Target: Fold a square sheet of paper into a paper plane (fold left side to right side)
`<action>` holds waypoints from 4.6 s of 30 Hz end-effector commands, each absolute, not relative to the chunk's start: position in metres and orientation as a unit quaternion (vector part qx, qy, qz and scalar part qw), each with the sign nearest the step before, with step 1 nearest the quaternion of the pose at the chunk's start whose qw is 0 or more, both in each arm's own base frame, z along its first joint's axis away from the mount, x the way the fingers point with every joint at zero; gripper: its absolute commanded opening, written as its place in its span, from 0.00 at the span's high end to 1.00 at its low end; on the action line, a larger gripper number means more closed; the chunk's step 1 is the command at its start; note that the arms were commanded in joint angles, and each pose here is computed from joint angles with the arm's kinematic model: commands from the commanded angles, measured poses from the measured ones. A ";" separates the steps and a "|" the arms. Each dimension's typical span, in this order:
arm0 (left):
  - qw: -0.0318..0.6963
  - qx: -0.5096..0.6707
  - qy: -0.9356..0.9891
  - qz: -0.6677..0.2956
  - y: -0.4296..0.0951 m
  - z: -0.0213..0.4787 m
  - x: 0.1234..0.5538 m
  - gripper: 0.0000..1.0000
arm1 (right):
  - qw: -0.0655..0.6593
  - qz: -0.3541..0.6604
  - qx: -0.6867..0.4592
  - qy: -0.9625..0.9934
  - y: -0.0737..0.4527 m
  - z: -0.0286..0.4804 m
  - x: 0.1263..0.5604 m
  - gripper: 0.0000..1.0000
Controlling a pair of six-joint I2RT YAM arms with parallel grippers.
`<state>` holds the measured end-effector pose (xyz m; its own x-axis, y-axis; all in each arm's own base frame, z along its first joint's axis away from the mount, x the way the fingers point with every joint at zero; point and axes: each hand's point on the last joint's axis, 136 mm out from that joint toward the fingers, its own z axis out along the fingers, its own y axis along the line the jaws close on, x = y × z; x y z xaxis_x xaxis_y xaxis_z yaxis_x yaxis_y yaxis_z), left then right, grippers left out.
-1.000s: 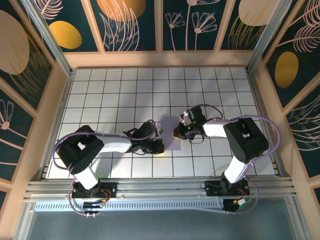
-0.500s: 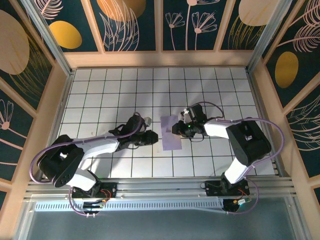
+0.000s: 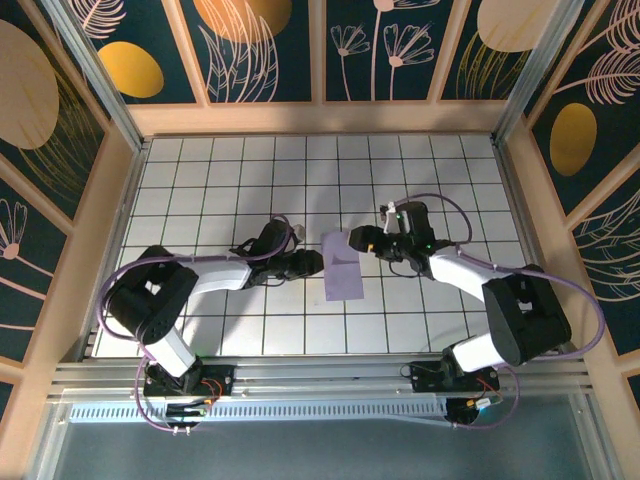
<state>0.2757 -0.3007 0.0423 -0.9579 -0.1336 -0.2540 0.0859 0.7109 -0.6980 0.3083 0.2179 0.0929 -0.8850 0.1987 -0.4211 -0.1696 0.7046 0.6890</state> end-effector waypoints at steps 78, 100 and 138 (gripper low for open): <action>0.365 -0.091 0.815 -0.441 -0.247 0.179 0.287 0.14 | 0.326 0.505 -0.046 0.798 0.249 0.187 0.324 1.00; 0.321 0.028 0.655 -0.684 -0.309 0.302 0.254 0.07 | 0.317 0.699 -0.112 0.632 0.255 0.336 0.281 1.00; 0.315 0.046 0.856 -0.408 -0.284 0.226 0.274 1.00 | 0.429 0.361 0.001 0.828 0.183 0.269 0.338 0.40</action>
